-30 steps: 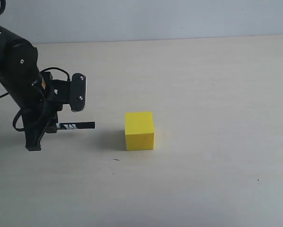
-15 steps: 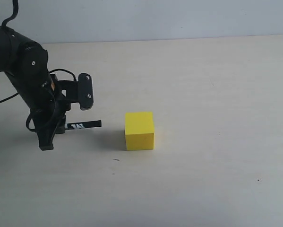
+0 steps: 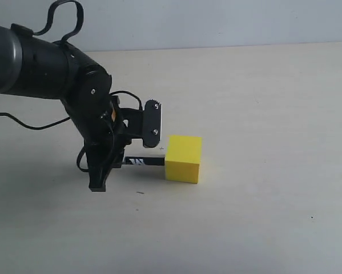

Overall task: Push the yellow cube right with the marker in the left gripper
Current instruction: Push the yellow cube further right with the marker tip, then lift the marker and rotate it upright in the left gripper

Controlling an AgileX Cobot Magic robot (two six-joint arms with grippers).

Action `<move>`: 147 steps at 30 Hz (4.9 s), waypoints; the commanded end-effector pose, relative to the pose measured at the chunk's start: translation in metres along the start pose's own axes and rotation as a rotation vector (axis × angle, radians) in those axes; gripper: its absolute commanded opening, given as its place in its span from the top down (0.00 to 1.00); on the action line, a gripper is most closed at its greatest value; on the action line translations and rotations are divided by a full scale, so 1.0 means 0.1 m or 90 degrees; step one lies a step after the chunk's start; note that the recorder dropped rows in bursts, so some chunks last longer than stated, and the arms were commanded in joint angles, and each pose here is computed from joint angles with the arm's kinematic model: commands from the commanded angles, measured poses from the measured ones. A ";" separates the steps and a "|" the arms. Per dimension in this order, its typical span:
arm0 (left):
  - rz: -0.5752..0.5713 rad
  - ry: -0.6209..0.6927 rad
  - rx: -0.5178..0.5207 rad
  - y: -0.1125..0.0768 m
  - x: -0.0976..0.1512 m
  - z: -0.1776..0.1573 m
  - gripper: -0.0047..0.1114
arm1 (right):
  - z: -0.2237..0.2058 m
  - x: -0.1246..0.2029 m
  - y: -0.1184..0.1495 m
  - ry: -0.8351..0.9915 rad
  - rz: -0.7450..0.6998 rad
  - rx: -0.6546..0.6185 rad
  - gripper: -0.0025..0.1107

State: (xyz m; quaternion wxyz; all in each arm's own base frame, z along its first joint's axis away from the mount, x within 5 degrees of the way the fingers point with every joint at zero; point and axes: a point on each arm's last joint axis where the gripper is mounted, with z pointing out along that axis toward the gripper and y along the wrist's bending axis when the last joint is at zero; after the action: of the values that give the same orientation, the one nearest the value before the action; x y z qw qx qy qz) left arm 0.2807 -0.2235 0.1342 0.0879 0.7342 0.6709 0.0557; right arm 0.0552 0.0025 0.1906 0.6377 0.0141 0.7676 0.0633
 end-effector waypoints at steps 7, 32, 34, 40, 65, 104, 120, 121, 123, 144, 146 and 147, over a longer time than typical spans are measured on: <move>-0.091 0.053 0.035 0.13 0.34 0.01 0.96 | 0.00 0.01 0.00 -0.004 -0.008 0.002 0.98; -0.027 -0.019 0.028 -0.06 -0.10 0.00 0.96 | 0.00 0.01 0.00 -0.004 -0.008 0.002 0.98; 0.006 -0.047 0.001 -0.09 -0.24 -0.02 0.96 | 0.00 0.01 0.00 -0.004 -0.008 0.002 0.98; 0.010 -0.121 -0.076 0.02 -0.54 -0.18 0.96 | 0.00 0.01 0.00 -0.004 -0.008 0.002 0.98; -0.052 -0.114 -0.002 0.02 -0.72 -0.07 0.96 | 0.00 0.01 0.00 -0.004 -0.008 0.002 0.98; -0.106 -0.006 0.090 0.19 -0.77 0.03 0.96 | 0.00 0.01 0.00 -0.004 -0.008 0.002 0.98; -0.097 0.005 0.083 0.21 -0.75 0.04 0.96 | 0.00 0.01 0.00 -0.004 -0.008 0.002 0.98; -0.093 0.012 0.083 0.21 -0.74 0.04 0.96 | 0.00 0.01 0.00 -0.004 -0.008 0.002 0.98; -0.091 0.023 0.081 0.21 -0.71 0.04 0.96 | 0.00 0.01 0.00 -0.004 -0.008 0.002 0.98; -0.433 0.044 0.075 0.53 -0.24 -0.16 0.96 | 0.00 0.01 0.00 -0.004 -0.008 0.002 0.98; -0.435 0.049 0.079 0.53 -0.23 -0.16 0.96 | 0.00 0.01 0.00 -0.004 -0.008 0.002 0.98; -0.434 0.051 0.079 0.53 -0.23 -0.16 0.96 | 0.00 0.01 0.00 -0.004 -0.008 0.002 0.98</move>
State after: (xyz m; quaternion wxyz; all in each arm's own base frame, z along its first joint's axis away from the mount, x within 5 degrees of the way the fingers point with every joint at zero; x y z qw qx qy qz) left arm 0.3272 -0.2500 0.1557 0.0307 0.4775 0.8779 0.0160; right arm 0.0552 0.0025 0.1906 0.6377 0.0141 0.7676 0.0633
